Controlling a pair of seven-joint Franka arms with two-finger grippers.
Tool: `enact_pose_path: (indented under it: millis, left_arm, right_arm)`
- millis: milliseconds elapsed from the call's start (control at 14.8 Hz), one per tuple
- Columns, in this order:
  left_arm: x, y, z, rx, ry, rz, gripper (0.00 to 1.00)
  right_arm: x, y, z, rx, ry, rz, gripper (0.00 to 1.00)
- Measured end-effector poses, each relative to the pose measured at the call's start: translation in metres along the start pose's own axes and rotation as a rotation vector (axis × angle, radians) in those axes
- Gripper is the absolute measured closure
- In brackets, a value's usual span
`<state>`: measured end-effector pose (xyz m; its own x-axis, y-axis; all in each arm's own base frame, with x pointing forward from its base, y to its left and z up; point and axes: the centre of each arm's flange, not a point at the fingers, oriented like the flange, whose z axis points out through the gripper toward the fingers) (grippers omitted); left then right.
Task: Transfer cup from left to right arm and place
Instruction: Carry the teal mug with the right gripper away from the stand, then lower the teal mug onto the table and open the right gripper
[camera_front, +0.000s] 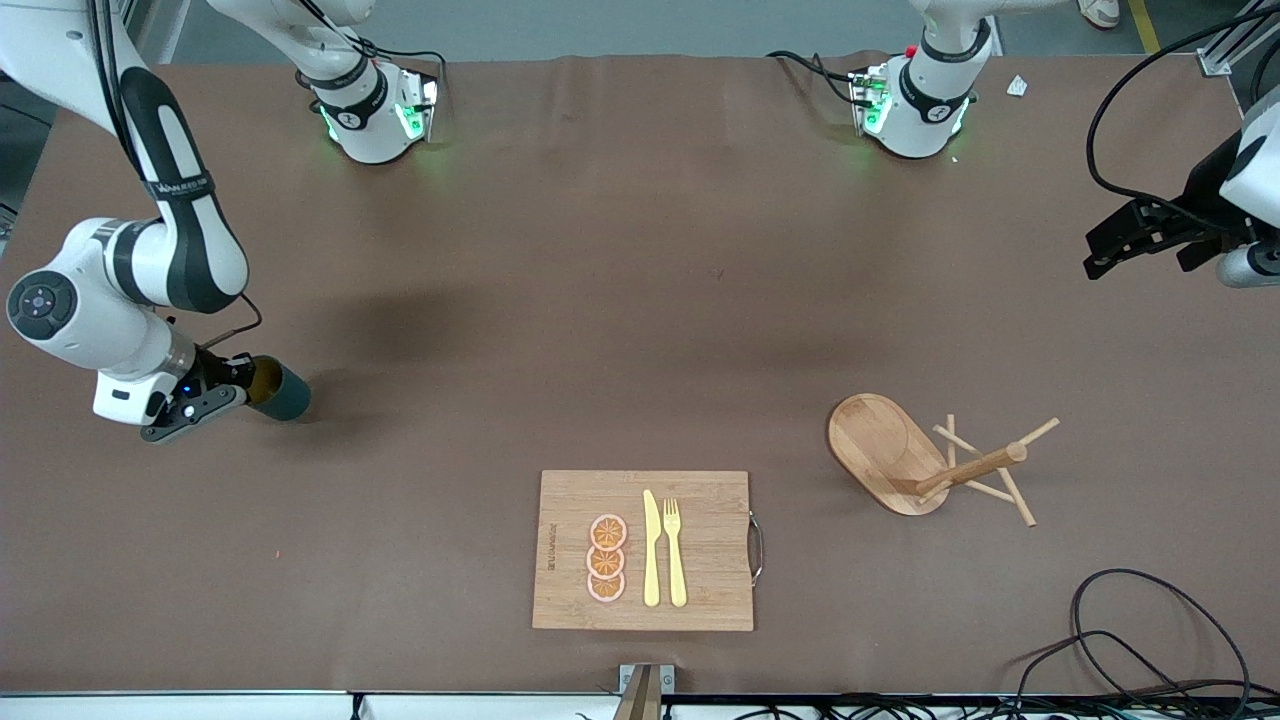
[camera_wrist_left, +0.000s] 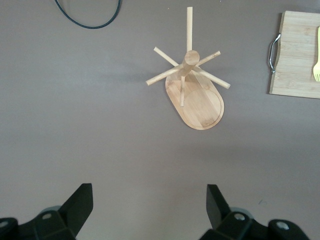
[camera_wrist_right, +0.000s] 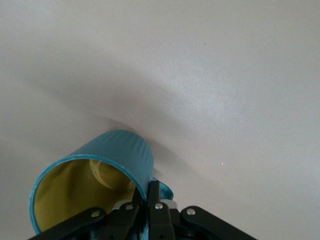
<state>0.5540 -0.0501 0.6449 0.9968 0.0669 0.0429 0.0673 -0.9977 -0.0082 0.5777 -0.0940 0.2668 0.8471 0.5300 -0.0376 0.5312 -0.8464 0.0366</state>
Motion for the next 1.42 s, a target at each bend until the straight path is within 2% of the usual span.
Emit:
enact_pose_path:
  millis: [405, 540, 878, 1013, 1148, 1418]
  left_arm:
    - [0.001, 0.0, -0.001, -0.003, 0.007, 0.0, 0.0]
    - [0.002, 0.001, -0.002, -0.006, 0.02, 0.0, 0.0]
    - [0.003, 0.001, -0.001, -0.009, 0.025, 0.0, 0.0]
    - [0.004, 0.001, 0.0, -0.009, 0.024, 0.0, 0.0]
    - [0.004, 0.001, 0.0, -0.009, 0.023, 0.0, 0.0]
    - [0.004, 0.0, 0.0, -0.009, 0.023, -0.003, 0.0]
  right_arm:
    - [0.001, -0.004, 0.023, 0.01, -0.009, -0.008, 0.95]
    - [0.001, -0.004, 0.023, 0.01, -0.009, -0.009, 0.82]
    - [-0.003, 0.003, 0.018, 0.016, -0.017, -0.006, 0.32]
    - [0.002, 0.008, -0.001, 0.036, -0.044, -0.003, 0.14]
    - [0.009, 0.018, -0.038, 0.052, -0.069, 0.036, 0.0]
    - [0.022, 0.019, -0.111, 0.053, -0.088, 0.237, 0.0]
